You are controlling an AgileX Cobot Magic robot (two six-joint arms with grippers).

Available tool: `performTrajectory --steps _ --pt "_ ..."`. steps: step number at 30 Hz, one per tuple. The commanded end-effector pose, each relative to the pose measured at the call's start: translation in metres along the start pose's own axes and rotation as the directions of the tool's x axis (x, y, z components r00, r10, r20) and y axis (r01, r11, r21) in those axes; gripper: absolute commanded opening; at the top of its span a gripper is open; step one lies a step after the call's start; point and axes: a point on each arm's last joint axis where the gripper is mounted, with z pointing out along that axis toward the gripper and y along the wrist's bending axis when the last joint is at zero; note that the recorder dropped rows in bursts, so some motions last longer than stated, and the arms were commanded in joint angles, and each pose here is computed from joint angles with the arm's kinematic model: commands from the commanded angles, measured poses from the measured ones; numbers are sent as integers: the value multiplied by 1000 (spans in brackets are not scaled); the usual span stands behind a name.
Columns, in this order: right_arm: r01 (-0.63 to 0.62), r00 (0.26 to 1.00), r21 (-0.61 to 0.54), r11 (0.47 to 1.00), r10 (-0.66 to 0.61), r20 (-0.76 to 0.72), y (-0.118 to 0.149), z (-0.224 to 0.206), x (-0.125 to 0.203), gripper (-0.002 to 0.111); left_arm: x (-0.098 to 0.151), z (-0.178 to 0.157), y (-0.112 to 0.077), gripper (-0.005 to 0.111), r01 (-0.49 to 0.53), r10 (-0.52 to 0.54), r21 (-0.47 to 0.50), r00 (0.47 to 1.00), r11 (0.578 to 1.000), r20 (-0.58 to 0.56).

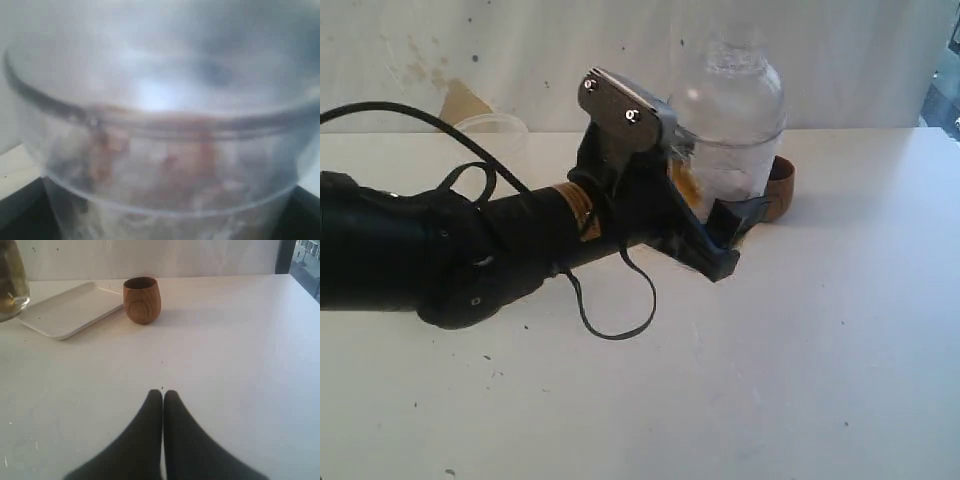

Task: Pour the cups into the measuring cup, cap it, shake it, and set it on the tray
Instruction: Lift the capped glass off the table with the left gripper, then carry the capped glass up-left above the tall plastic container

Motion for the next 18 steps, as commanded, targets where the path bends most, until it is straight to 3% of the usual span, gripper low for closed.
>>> performTrajectory --steps 1,6,8,11,16,17,18 --pt "-4 1000 3 1000 4 13 0 0 0 0 -22 -12 43 0 127 -107 -164 986 978 127" --pt "-4 1000 3 1000 4 13 0 0 0 0 -17 -12 40 0 32 -28 -106 999 994 37" --pt "-4 1000 3 1000 4 13 0 0 0 0 -22 -16 43 0 35 -29 -118 998 992 53" --pt "-4 1000 3 1000 4 13 0 0 0 0 -34 -27 62 0 64 -44 -171 992 983 117" --pt "-4 1000 3 1000 4 13 0 0 0 0 -55 -61 109 0 99 -40 -313 981 945 188" --pt "-4 1000 3 1000 4 13 0 0 0 0 -60 -78 132 0 120 -43 -383 978 916 202" --pt "-4 1000 3 1000 4 13 0 0 0 0 -62 -87 142 0 128 -43 -417 977 900 207"
